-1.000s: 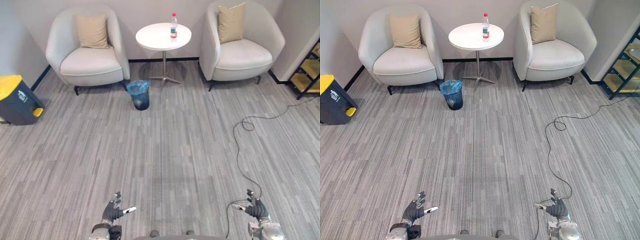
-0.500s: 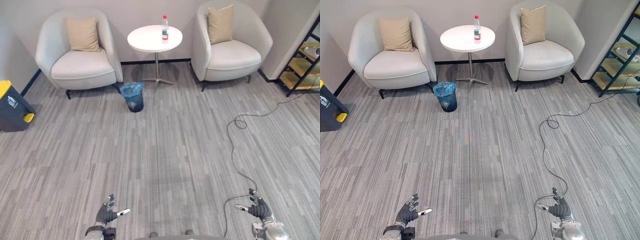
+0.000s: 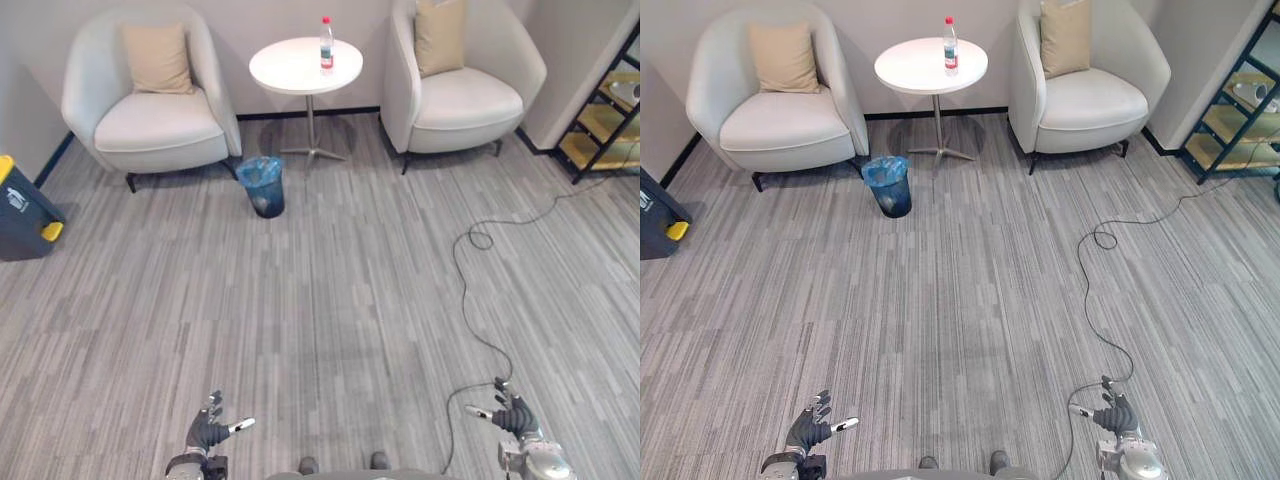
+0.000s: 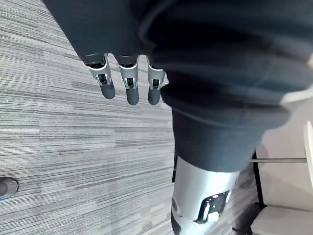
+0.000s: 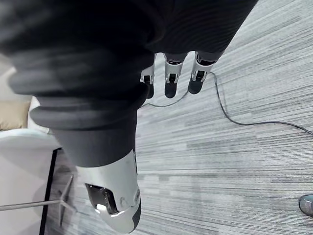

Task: Gather rubbish on tea table into small bin, then transfer packed bag to large trash can.

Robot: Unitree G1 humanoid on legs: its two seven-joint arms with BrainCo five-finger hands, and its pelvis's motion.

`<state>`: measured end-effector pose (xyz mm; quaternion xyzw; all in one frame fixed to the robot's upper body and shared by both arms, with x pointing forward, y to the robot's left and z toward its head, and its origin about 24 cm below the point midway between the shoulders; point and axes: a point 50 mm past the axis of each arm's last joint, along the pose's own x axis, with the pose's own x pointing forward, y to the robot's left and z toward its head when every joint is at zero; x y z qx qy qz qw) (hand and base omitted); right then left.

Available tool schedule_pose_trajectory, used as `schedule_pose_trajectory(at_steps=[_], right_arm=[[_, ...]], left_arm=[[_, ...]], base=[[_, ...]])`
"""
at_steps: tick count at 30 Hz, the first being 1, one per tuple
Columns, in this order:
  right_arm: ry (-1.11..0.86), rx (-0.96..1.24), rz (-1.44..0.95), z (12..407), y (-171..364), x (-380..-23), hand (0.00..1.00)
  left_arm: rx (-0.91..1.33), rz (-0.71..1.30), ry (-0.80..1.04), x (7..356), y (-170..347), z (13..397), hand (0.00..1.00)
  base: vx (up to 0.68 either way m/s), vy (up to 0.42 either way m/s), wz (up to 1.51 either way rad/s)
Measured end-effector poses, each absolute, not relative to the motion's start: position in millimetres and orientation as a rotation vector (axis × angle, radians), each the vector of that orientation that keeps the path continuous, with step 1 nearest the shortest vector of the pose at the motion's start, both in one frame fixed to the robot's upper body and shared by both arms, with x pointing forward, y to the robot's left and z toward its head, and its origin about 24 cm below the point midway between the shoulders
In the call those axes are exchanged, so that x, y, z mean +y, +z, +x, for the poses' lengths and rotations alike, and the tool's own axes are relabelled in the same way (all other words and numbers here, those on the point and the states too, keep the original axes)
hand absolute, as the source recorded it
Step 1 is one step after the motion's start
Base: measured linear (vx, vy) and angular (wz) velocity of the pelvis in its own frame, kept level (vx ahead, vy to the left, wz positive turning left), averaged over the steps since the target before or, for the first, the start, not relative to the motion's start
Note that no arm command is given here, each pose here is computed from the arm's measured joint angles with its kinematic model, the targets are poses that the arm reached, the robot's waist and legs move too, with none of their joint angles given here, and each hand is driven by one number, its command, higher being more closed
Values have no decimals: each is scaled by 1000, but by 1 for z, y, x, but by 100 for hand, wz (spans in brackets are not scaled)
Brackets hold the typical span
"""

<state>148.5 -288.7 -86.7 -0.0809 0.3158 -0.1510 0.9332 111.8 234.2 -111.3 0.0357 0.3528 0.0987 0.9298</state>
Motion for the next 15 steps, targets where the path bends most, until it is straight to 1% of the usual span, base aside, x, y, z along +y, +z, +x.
schedule_pose_trajectory(at_steps=[3, 7, 9, 12, 15], right_arm=[[-308, 644, -150, 148, -88, -285, 0], [-300, 648, -142, 149, -89, -281, 0], [-300, 646, -144, 150, -89, -282, 0], [-316, 646, -155, 147, -87, -286, 0], [-316, 621, -144, 152, -85, -281, 0]], left_arm=[[719, 81, 201, 236, -110, 115, 0], [696, 75, 222, 238, -107, 123, 0], [658, 72, 214, 236, -102, 137, 0], [637, 68, 194, 231, -100, 146, 0], [627, 68, 187, 229, -99, 148, 0]], base=[[88, 48, 11], [301, 2, 13], [480, -112, 57], [617, -225, 64], [570, -246, 21]])
